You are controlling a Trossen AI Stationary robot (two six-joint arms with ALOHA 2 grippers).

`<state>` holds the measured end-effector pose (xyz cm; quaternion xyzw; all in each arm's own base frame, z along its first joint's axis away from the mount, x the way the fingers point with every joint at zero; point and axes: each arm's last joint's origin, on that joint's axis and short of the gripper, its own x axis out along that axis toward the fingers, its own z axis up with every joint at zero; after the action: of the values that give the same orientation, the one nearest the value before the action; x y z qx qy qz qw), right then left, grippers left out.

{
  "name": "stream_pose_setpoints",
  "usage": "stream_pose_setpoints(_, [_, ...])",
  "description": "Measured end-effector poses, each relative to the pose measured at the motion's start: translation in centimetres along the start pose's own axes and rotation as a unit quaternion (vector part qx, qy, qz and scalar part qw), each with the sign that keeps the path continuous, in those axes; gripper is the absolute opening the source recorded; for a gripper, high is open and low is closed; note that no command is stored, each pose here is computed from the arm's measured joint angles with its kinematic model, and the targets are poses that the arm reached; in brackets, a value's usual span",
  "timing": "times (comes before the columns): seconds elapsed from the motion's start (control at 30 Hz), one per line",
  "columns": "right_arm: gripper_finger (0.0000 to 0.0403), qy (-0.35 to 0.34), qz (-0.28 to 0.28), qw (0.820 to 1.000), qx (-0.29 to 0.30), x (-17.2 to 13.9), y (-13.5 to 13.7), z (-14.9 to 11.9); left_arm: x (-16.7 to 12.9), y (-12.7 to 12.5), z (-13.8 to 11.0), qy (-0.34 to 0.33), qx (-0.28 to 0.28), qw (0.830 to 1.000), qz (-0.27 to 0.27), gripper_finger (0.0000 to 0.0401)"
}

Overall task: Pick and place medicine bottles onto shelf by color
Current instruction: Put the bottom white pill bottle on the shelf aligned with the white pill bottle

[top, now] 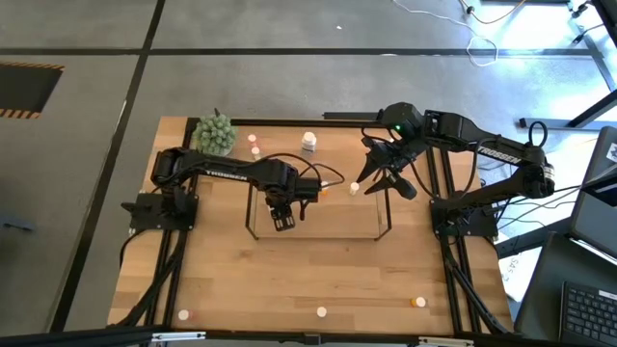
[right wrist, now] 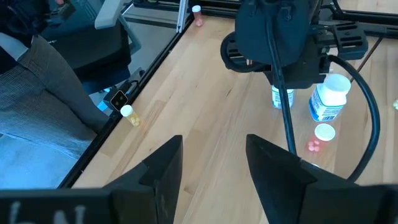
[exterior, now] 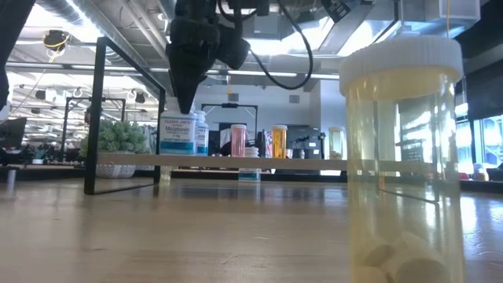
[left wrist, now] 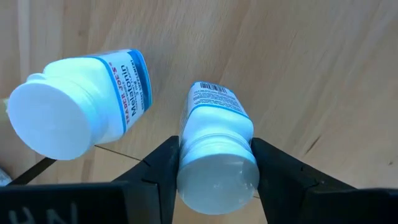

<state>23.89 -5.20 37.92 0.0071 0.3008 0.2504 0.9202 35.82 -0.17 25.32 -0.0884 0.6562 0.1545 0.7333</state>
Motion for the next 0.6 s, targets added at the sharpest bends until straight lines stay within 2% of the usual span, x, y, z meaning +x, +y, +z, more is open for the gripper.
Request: stream_pose_setpoints(0.6, [0.0179,0.000,0.000,1.000,0.008,0.00,0.00,0.00,0.16,0.00,-0.03,-0.003,0.000,1.000,-0.001,0.0158])
